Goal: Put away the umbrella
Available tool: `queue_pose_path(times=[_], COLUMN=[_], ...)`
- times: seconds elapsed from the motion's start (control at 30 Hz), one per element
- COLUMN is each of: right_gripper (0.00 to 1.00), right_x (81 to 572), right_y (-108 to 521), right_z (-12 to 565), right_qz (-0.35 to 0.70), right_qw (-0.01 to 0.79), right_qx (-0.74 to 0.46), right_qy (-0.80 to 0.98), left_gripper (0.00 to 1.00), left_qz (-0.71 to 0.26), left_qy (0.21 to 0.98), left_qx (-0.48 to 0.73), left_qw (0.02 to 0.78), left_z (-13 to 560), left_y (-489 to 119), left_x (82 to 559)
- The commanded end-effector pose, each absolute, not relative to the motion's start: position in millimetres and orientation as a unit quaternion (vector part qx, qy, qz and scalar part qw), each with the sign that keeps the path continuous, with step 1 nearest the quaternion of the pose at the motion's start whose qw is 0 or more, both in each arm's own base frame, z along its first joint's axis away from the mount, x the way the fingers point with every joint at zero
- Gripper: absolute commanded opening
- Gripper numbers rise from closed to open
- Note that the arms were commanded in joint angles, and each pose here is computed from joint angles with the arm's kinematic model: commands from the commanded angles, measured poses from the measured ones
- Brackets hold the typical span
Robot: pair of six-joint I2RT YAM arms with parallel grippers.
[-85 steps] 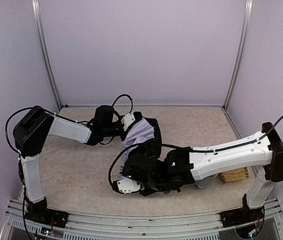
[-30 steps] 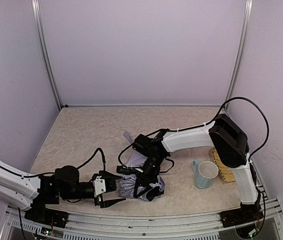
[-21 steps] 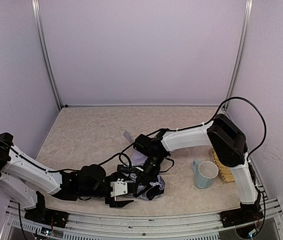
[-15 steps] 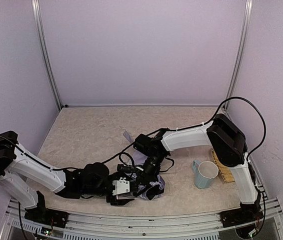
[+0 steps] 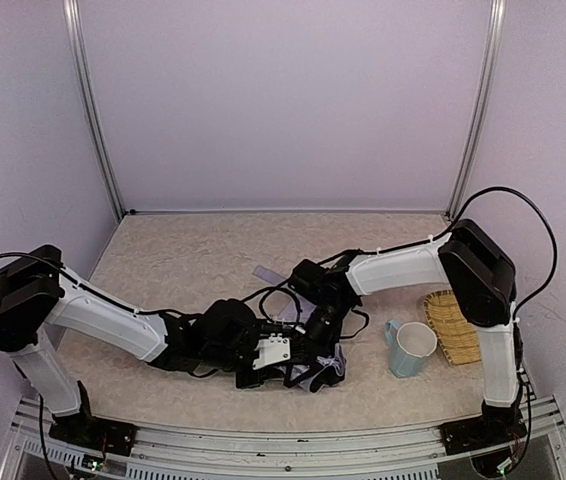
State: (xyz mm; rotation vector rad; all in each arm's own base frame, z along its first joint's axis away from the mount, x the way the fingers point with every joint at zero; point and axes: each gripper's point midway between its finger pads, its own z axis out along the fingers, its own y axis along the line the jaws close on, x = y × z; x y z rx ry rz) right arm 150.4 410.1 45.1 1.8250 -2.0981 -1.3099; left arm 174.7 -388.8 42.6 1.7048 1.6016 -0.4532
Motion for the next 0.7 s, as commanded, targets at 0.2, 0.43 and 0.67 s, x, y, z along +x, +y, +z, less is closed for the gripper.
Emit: queue_pose_path(times=[0.2,0.43,0.67], right_gripper=[1.00,1.00,1.00], right_x=[156,187,196], right_y=[415,393,371], right_z=[100,128,167], right_qz=[-0.421,-0.380,-0.326], right_qw=[-0.085,-0.156,-0.213], right_qx=[0.622,0.600,0.595], right_qy=[-0.655,-0.687,-0.703], left_gripper=[0.13,0.09,0.08], left_qz=[-0.206,-0.221,-0.277], left_qy=[0.675,0.676,0.692], left_qx=[0.670,0.671,0.644], left_qw=[0.228,0.210,0.171], left_z=[-8,-8,-2], left_y=[-359,-360,-361], left_x=[151,147,150])
